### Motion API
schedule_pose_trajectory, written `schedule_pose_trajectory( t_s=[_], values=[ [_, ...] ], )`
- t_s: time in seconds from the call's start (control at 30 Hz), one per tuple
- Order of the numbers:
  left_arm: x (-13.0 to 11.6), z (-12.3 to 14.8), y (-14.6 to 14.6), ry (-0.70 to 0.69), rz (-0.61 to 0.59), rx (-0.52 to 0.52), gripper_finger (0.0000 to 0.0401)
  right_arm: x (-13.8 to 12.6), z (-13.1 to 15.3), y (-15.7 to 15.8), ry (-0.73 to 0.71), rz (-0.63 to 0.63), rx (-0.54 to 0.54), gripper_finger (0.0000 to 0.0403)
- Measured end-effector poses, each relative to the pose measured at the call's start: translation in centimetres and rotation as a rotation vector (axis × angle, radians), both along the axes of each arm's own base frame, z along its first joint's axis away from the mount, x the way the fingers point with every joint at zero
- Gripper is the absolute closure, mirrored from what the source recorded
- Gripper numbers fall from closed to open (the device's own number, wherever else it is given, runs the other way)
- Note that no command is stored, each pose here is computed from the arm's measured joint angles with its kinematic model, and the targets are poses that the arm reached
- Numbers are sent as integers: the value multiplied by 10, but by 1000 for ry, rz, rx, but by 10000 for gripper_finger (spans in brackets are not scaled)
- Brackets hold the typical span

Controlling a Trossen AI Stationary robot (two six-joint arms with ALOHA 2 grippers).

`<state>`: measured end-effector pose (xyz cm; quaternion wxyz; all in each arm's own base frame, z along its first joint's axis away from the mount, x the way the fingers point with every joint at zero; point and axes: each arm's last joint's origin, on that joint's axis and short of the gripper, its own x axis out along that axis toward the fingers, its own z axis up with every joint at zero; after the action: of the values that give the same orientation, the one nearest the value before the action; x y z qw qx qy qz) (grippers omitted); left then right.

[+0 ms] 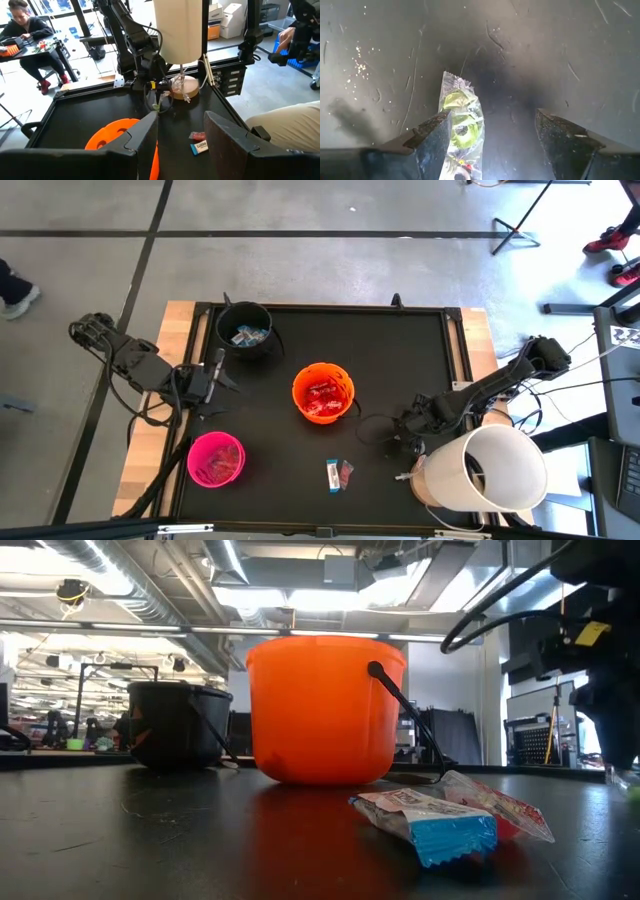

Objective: Sort candy
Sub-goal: Put the transparent candy into the pink bucket

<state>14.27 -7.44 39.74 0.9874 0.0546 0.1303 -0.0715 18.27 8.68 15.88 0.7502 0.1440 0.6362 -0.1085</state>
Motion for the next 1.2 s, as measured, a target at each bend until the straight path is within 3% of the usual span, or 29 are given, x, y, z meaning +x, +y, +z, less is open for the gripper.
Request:
schedule_pose_trajectory(
  t_s=[0.17,0.27,0.7,0.83,1.2],
  values=[
    [0,0,0,0,0,-2,249,0,-5,0,-24,-1,5,123],
    [0,0,0,1,2,-8,249,-2,-7,-1,-17,-1,2,149],
    [0,0,1,-6,57,-4,249,4,5,3,-26,55,27,391],
    [5,-2,1,-4,137,26,249,14,26,7,-103,78,26,389],
    [32,-20,-14,80,164,99,249,34,90,11,-275,139,-116,401]
  ],
)
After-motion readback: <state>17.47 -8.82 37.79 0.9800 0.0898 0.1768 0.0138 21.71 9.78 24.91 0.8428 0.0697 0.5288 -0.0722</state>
